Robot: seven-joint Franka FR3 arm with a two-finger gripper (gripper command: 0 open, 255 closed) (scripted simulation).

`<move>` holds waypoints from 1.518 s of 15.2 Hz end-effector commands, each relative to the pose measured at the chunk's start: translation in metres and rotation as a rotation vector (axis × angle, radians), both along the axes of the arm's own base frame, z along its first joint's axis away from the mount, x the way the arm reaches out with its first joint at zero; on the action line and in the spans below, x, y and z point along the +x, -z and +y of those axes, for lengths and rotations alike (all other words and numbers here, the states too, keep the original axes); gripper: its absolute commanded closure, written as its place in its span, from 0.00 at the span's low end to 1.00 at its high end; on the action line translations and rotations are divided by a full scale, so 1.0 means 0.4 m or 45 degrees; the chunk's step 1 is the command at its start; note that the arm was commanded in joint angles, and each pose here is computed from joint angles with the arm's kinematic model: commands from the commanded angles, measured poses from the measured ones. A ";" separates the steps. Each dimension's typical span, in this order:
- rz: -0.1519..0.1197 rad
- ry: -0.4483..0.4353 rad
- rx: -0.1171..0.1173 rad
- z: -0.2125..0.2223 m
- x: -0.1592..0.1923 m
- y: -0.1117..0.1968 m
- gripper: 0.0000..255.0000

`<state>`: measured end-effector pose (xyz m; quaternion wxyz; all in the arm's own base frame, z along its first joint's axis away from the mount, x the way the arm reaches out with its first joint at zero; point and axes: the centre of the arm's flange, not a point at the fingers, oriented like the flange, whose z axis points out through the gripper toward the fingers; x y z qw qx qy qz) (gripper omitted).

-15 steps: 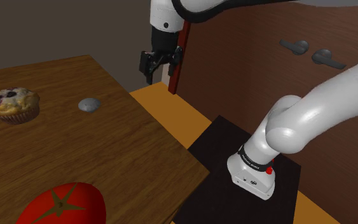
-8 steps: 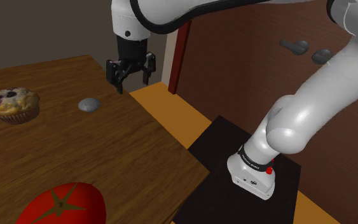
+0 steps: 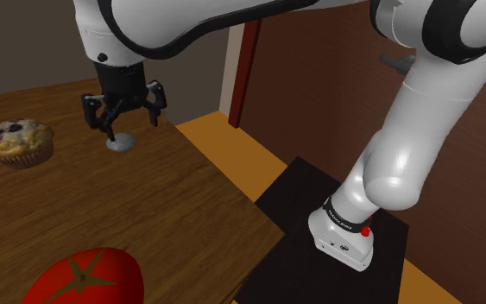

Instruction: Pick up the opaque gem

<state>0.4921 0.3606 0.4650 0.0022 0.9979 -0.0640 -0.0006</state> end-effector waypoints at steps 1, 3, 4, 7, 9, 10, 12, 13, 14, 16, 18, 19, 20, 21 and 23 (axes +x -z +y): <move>-0.002 0.004 -0.001 0.061 0.030 0.019 0.00; -0.002 0.004 -0.001 0.063 0.031 0.033 0.00; -0.002 0.004 -0.001 0.063 0.031 0.046 0.00; -0.002 0.004 -0.001 0.063 0.031 0.086 0.00; -0.002 0.004 -0.001 0.063 0.031 0.120 0.00; -0.002 0.004 -0.001 0.063 0.031 0.120 0.00; -0.002 0.004 -0.001 0.063 0.031 0.121 1.00; -0.002 0.004 -0.001 0.064 0.031 0.121 1.00; -0.002 0.004 -0.001 0.063 0.031 0.122 1.00; -0.002 0.004 -0.001 0.064 0.031 0.122 1.00; -0.002 0.004 -0.001 0.063 0.030 0.122 1.00; -0.002 0.004 -0.001 0.063 0.030 0.122 1.00; -0.002 0.004 -0.001 0.064 0.030 0.122 1.00; -0.002 0.004 -0.001 0.063 0.031 0.120 1.00; -0.002 0.004 -0.001 0.063 0.031 0.093 1.00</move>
